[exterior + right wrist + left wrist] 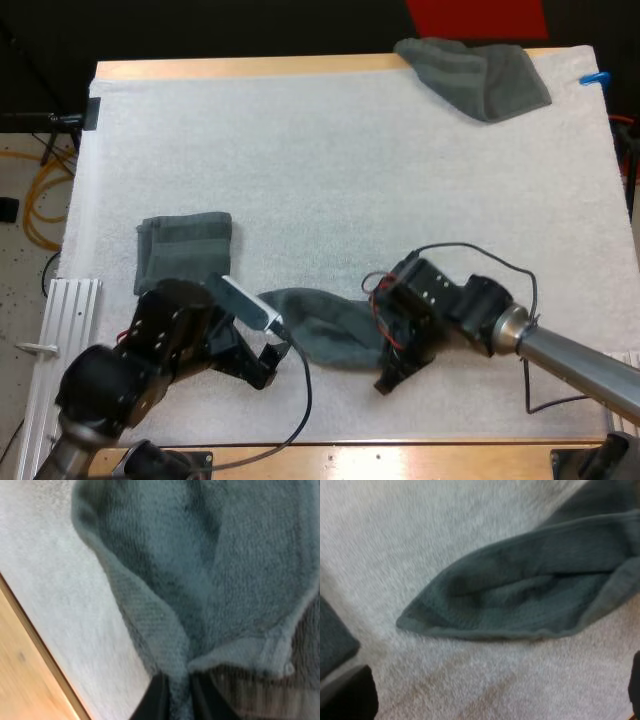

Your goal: Pick towel from pile fold and stack

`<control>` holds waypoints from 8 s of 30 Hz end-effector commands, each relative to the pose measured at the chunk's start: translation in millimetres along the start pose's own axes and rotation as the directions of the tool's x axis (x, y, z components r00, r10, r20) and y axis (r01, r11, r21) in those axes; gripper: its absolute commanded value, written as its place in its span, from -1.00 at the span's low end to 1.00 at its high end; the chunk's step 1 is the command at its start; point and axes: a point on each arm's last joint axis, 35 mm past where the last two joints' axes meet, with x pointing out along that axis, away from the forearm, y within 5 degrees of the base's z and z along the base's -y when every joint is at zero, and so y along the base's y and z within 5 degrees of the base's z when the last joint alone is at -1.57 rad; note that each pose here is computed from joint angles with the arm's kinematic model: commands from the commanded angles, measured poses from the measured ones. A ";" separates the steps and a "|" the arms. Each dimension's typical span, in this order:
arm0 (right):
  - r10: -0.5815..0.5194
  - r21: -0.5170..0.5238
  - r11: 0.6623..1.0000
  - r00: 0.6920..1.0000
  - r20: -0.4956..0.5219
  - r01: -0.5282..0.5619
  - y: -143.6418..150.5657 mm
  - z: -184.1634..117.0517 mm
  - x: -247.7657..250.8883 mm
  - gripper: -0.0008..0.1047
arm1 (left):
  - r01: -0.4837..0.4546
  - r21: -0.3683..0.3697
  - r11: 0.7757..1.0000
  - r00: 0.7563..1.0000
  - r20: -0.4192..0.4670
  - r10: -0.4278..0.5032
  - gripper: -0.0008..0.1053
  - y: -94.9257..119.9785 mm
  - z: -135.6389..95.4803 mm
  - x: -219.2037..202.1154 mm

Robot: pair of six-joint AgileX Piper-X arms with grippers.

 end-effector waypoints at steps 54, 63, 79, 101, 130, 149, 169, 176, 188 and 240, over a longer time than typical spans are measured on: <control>-0.310 0.062 0.946 0.945 -0.105 0.317 8.6 -39.1 -12.3 -0.99 | -0.061 0.298 0.953 0.829 -0.516 0.215 0.96 -5.2 -50.7 196.3; -0.311 0.062 0.946 0.945 -0.101 0.318 8.5 -38.7 -12.3 -0.99 | -0.007 0.332 0.943 0.826 -0.530 0.193 0.94 -19.4 -54.2 199.6; -0.313 0.063 0.945 0.945 -0.092 0.320 8.2 -37.8 -12.2 -0.99 | -0.076 0.379 0.922 0.819 -0.504 0.274 0.94 -16.4 -53.8 199.1; -0.340 0.064 0.937 0.939 -0.052 0.343 7.6 -33.3 -16.4 -0.99 | -0.039 0.322 0.946 0.822 -0.528 0.213 -0.98 -21.2 -47.1 193.8; -0.268 0.056 0.962 0.878 0.397 0.269 61.3 -5.6 -197.9 -0.99 | 0.238 -0.039 0.971 0.950 -0.197 -0.241 -0.98 -52.7 55.8 -29.1; -0.163 0.037 0.986 0.933 0.320 0.160 51.1 -4.7 -153.6 -0.99 | 0.219 -0.058 0.974 0.947 -0.228 -0.226 -0.98 -51.6 53.0 -26.2; -0.690 0.418 0.709 0.682 0.244 0.568 -24.3 29.7 -136.2 0.46 | 0.227 -0.260 0.939 0.973 0.026 -0.229 -0.98 28.9 107.0 59.0; -0.697 0.432 0.697 0.683 0.220 0.572 -22.2 17.8 -148.5 0.20 | 0.223 -0.201 0.954 0.974 0.021 -0.223 -0.96 33.1 108.9 65.2; -0.637 0.394 0.741 0.755 0.154 0.544 -15.3 5.1 -145.8 0.18 | 0.196 -0.129 0.972 0.981 0.029 -0.194 0.71 33.2 108.8 61.8; -0.284 0.324 0.918 0.950 0.132 0.229 -65.5 0.0 35.1 -0.98 | 0.171 -0.165 0.971 0.984 -0.025 -0.177 0.74 11.1 19.1 -22.5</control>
